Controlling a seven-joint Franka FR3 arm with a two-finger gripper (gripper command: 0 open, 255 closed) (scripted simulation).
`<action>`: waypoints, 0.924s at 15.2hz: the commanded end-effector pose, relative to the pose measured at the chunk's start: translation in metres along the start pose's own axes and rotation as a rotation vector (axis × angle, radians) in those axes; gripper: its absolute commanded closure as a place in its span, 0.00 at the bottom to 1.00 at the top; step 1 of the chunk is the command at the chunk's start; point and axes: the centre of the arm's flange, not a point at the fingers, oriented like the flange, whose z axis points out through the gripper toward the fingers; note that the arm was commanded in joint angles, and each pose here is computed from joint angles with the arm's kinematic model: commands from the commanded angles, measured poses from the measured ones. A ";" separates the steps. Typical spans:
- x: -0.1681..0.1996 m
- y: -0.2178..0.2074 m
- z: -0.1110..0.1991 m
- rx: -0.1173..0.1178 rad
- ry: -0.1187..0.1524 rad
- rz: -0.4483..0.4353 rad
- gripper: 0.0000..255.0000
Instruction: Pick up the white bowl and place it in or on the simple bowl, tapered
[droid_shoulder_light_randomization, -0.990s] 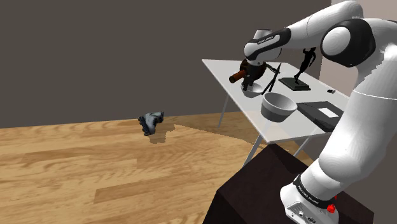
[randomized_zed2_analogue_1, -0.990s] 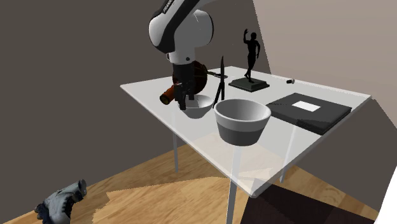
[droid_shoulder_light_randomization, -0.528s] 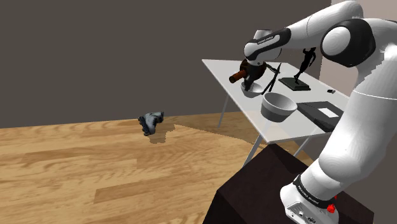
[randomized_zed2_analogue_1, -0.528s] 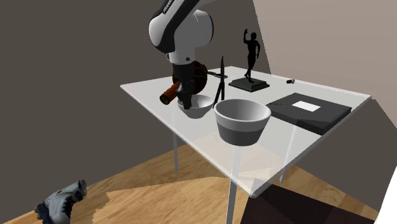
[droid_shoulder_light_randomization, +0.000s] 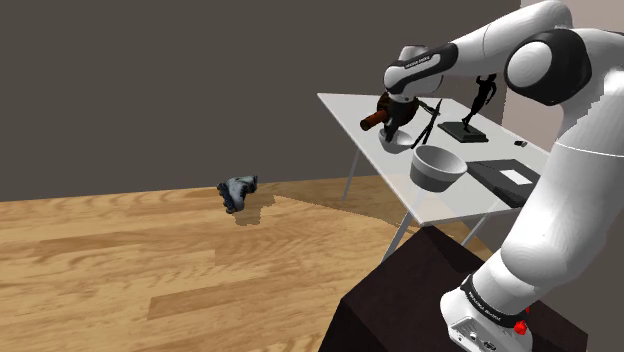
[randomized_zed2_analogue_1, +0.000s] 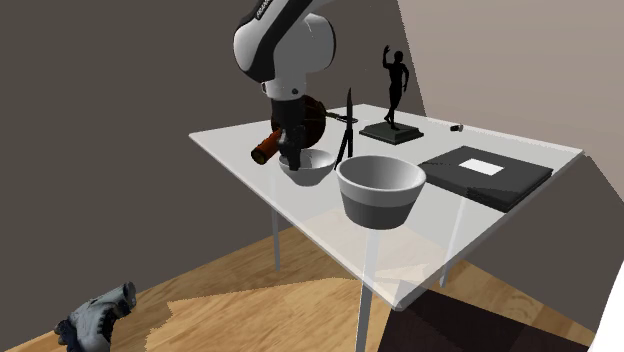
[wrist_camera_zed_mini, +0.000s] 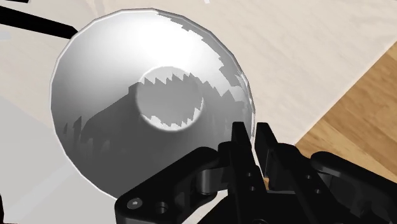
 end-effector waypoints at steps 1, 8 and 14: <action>0.000 0.001 -0.008 0.000 0.000 0.000 1.00; -0.003 0.002 -0.044 0.000 0.000 0.000 1.00; -0.005 0.004 -0.076 0.000 0.000 0.000 1.00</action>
